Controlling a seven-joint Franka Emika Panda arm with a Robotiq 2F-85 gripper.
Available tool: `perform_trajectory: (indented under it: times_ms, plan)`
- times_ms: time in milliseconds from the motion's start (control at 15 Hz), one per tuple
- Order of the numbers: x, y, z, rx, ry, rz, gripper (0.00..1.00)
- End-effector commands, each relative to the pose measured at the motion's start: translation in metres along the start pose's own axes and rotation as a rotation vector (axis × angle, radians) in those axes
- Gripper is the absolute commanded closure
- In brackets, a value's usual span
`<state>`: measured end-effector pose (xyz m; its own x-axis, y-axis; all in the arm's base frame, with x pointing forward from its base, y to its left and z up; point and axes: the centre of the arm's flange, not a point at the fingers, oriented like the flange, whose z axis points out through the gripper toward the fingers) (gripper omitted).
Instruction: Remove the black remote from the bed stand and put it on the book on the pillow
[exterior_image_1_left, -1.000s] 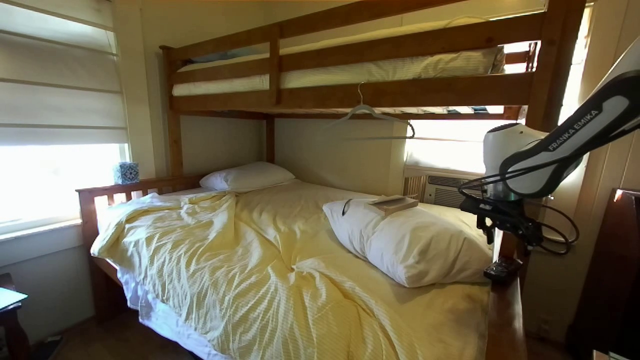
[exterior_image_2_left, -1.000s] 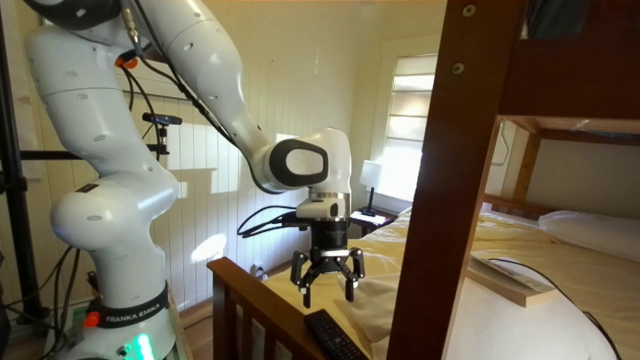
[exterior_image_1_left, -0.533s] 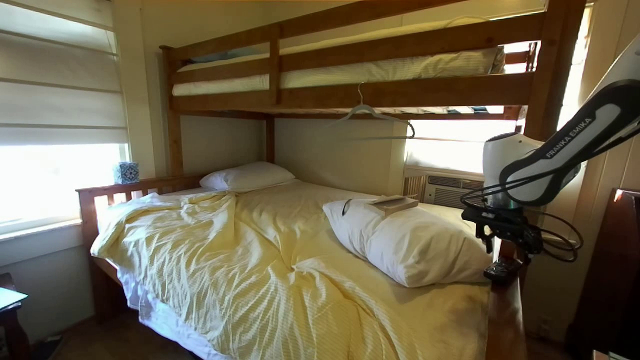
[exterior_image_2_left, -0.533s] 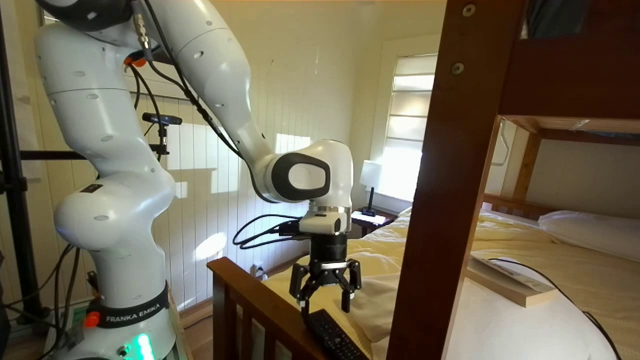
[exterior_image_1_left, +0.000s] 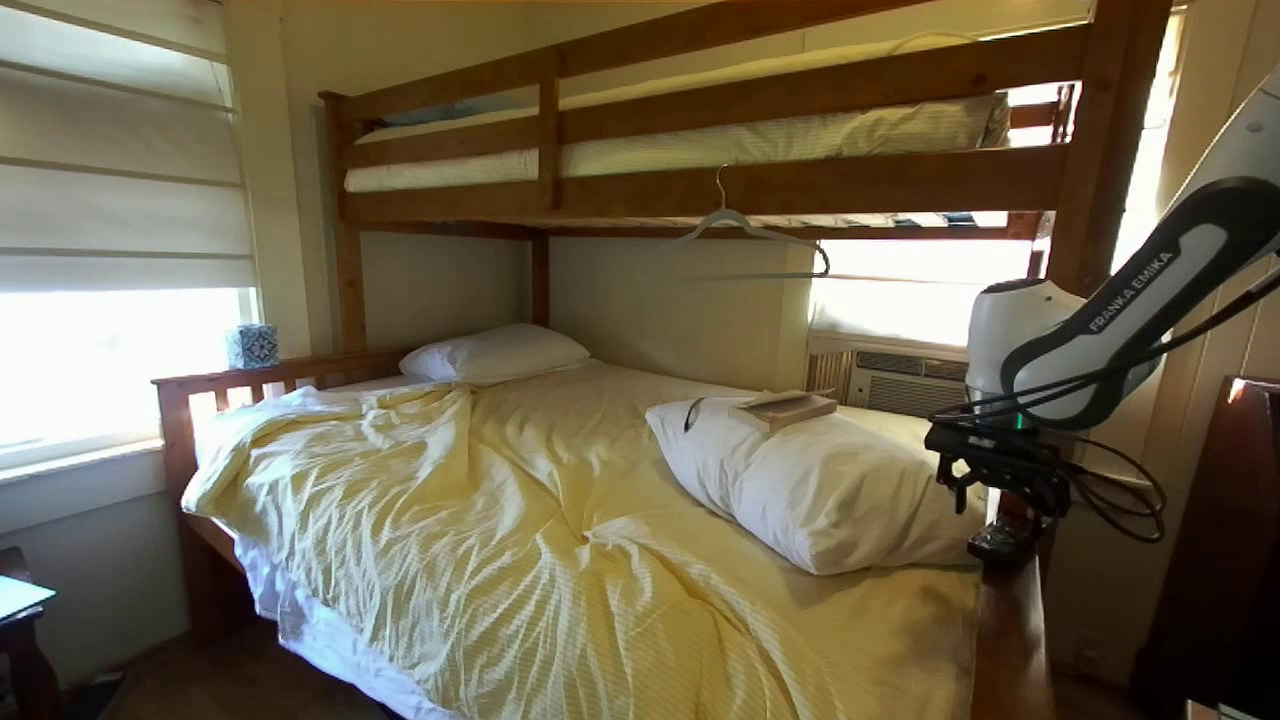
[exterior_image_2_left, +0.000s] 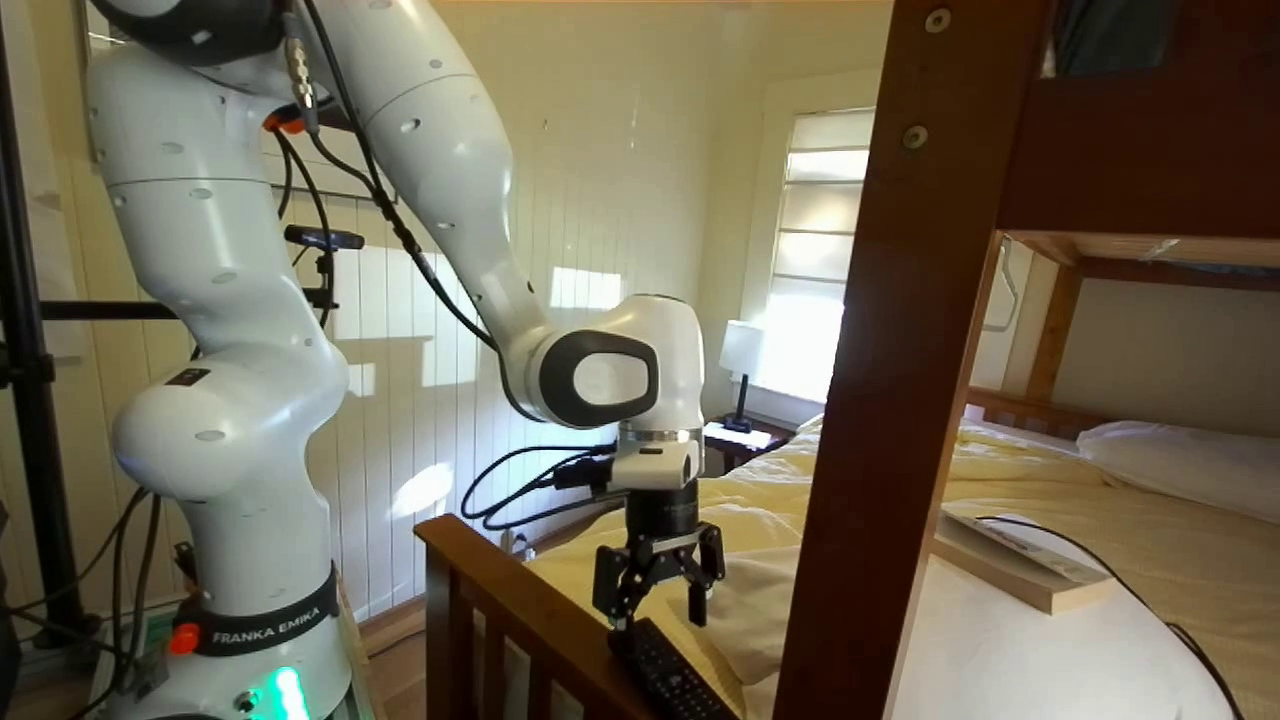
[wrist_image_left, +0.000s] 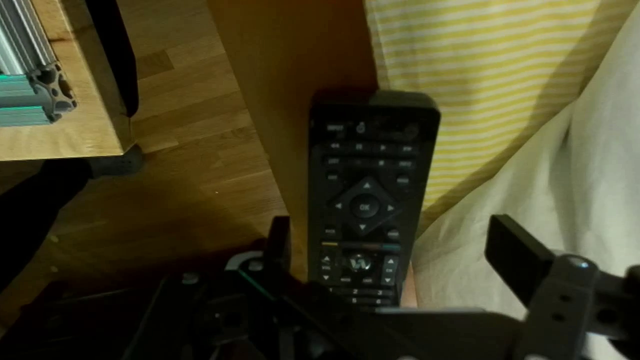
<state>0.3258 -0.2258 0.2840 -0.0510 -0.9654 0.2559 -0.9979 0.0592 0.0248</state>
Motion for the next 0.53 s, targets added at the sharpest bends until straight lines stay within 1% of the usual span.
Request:
perform_trajectory:
  times_ms: [0,467]
  plan:
    - [-0.007,0.008,0.015,0.024,-0.012,-0.043,0.0]
    - [-0.007,0.008,0.026,0.026,-0.023,-0.06,0.0]
